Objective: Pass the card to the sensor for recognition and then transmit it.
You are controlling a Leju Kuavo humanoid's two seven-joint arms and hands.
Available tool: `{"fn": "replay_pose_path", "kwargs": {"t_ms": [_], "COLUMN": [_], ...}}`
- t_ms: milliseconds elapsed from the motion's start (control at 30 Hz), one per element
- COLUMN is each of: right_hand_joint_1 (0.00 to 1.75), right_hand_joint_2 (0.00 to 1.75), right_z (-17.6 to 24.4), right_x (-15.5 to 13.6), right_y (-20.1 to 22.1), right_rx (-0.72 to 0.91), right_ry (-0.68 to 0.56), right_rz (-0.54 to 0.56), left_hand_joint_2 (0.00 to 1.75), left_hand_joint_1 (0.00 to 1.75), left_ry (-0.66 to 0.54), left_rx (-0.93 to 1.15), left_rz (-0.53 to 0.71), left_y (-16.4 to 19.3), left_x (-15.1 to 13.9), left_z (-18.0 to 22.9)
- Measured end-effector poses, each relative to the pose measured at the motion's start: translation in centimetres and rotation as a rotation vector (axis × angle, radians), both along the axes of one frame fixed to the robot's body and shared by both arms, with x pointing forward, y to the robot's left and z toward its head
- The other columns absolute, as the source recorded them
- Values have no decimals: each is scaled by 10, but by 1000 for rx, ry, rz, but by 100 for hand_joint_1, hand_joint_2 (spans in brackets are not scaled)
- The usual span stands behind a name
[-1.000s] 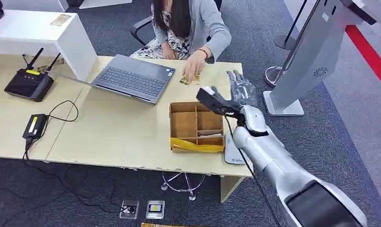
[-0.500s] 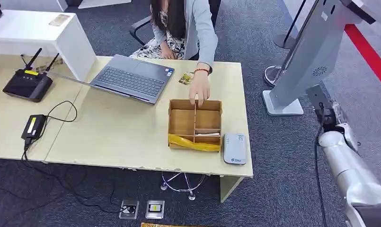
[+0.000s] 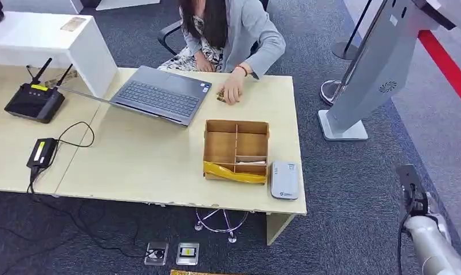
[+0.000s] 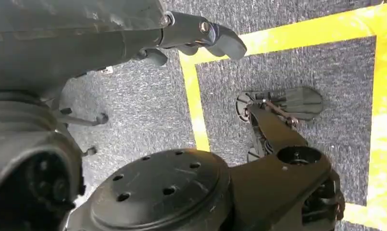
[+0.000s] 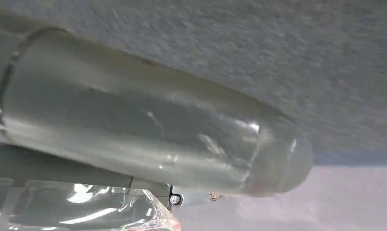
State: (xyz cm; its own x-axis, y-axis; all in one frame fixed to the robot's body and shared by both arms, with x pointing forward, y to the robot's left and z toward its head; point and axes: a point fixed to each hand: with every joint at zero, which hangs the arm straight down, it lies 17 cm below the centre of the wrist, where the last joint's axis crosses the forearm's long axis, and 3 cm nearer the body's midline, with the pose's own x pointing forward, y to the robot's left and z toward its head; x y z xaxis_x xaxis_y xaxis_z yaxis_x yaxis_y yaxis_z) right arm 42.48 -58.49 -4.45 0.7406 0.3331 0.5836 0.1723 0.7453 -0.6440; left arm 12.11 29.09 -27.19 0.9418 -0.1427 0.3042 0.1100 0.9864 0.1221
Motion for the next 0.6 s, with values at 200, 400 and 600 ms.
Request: {"fn": "replay_pose_path", "kwargs": {"t_ms": [200,400,600], "right_hand_joint_1": [0,0,0], "right_hand_joint_2": [0,0,0], "right_z": [-79,-142,-172], "right_x": [-96,-209,-265], "right_y": [4,18,46], "right_rx": [117,149,203], "right_ry": [107,281,340], "right_rz": [-131,-278,-319], "left_hand_joint_2": [0,0,0], "left_hand_joint_1": [0,0,0], "left_ry": [-10,-14,-19], "left_rx": [6,12,13], "left_rz": [4,14,21], "left_y": [1,1,-2], "left_x": [2,2,3], "left_z": [0,0,1]}}
